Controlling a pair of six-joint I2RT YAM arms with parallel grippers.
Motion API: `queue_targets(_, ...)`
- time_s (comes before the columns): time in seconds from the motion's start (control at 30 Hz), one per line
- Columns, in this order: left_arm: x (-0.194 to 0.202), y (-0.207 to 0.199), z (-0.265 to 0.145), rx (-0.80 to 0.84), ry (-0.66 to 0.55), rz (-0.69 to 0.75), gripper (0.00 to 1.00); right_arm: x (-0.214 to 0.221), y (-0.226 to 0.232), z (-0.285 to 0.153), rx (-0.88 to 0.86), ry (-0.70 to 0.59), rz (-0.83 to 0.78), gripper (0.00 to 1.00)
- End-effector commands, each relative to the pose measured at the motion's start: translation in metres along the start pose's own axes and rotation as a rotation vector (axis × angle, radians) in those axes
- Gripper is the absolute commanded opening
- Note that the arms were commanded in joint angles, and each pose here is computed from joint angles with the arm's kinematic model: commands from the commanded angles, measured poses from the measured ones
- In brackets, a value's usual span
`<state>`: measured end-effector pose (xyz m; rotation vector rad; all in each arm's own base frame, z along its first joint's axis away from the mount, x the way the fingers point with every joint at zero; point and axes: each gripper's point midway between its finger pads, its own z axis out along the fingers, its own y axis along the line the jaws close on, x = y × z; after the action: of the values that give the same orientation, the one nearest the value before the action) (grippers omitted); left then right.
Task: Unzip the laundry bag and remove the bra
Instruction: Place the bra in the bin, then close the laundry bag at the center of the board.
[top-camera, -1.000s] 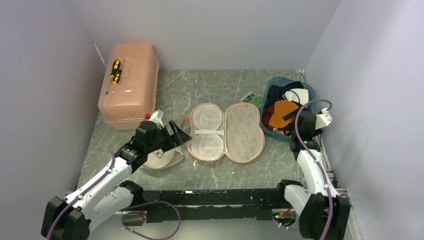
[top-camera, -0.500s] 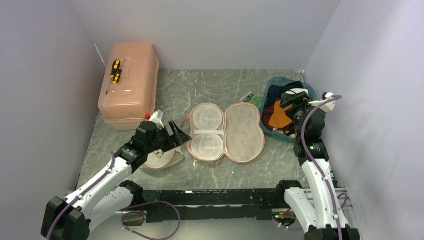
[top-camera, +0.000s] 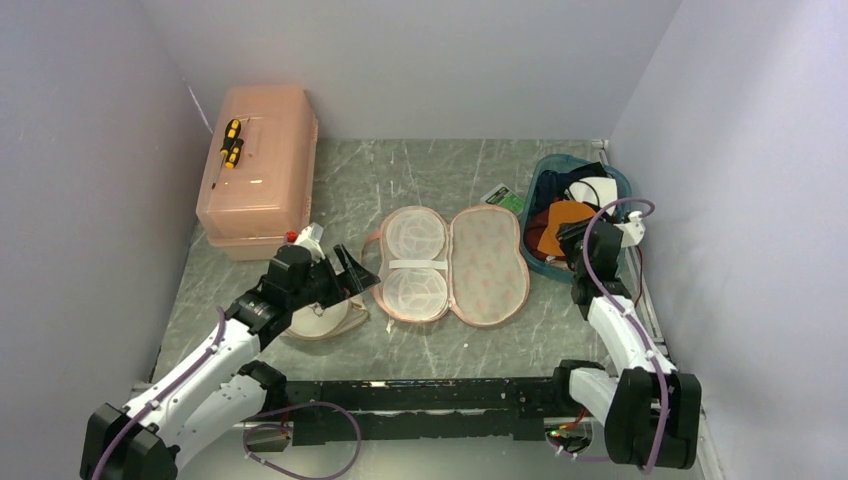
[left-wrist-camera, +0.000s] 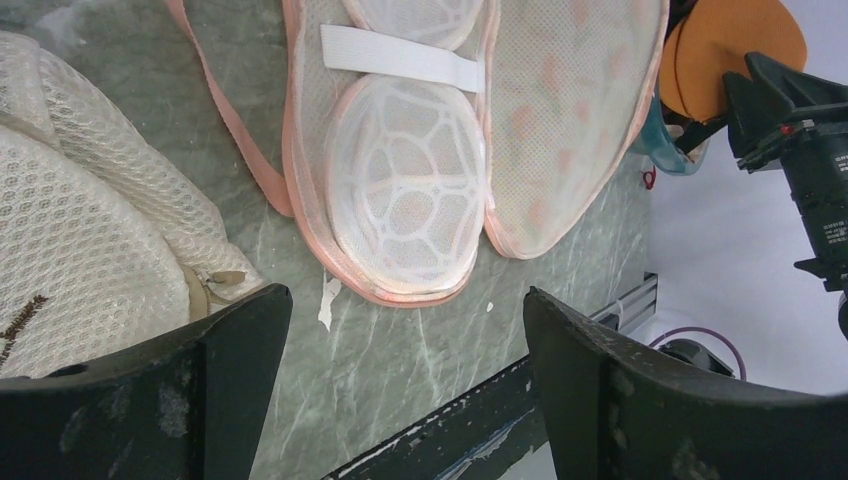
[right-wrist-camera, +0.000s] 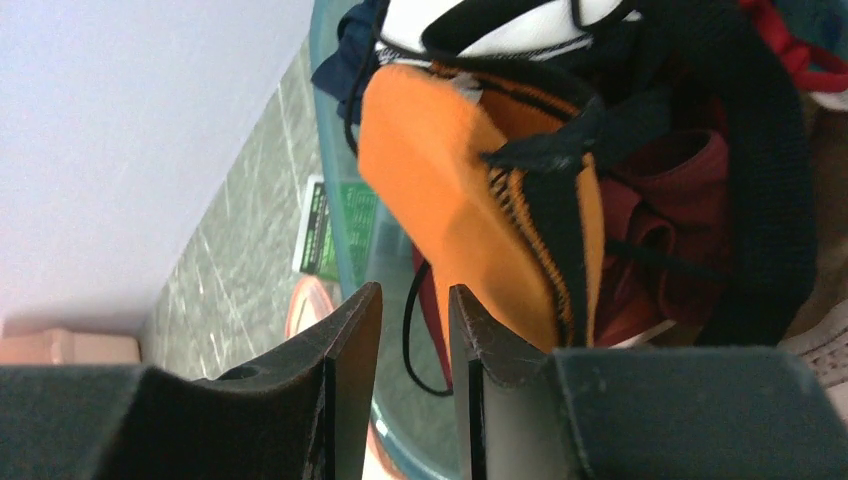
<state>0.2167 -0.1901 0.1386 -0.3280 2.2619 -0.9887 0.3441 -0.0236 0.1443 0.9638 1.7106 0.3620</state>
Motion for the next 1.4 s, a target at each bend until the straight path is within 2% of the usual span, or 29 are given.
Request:
queue_targets(0.0, -0.006, -0.004, 0.000, 0.001, -0.019, 0.001, 0.91, -0.028, -0.001, 0.012, 0.014, -0.104, 0.046, 0.35)
queue_targets(0.3, -0.004, -0.001, 0.004, -0.011, -0.009, 0.001, 0.91, -0.015, -0.036, 0.023, 0.114, -0.072, 0.042, 0.35)
queue_targets(0.47, -0.002, 0.002, 0.005, -0.022, -0.001, 0.002, 0.91, -0.009, -0.046, 0.022, 0.147, -0.060, 0.038, 0.39)
queue_targets(0.5, -0.001, 0.003, 0.005, -0.025, 0.004, 0.002, 0.90, -0.011, -0.043, 0.020, 0.138, -0.061, 0.035, 0.43)
queue_targets(0.6, -0.001, 0.004, 0.001, -0.034, 0.006, 0.004, 0.90, -0.023, -0.022, 0.008, 0.071, -0.109, -0.002, 0.66)
queue_targets(0.67, -0.001, 0.005, 0.000, -0.037, -0.002, 0.004, 0.91, -0.031, -0.004, -0.002, 0.031, -0.131, -0.014, 0.74)
queue_targets(0.77, -0.003, 0.007, -0.002, -0.049, -0.013, 0.004, 0.91, -0.034, 0.034, -0.022, -0.036, -0.139, -0.054, 0.81)
queue_targets(0.87, -0.004, 0.007, -0.002, -0.060, -0.007, 0.008, 0.91, -0.033, 0.074, -0.054, -0.136, -0.146, -0.134, 0.82)
queue_targets(0.97, -0.001, 0.008, 0.001, -0.069, 0.012, -0.001, 0.90, -0.011, 0.090, -0.081, -0.242, -0.079, -0.188, 0.82)
queue_targets(1.13, -0.001, 0.008, 0.009, -0.078, 0.033, -0.001, 0.90, 0.037, 0.093, -0.116, -0.392, 0.114, -0.265, 0.82)
queue_targets(1.27, -0.012, 0.007, 0.009, -0.116, 0.011, 0.033, 0.91, 0.088, 0.074, -0.134, -0.468, 0.296, -0.305, 0.83)
queue_targets(1.37, -0.022, 0.005, 0.008, -0.133, -0.016, 0.061, 0.91, 0.109, 0.051, -0.137, -0.455, 0.354, -0.306, 0.84)
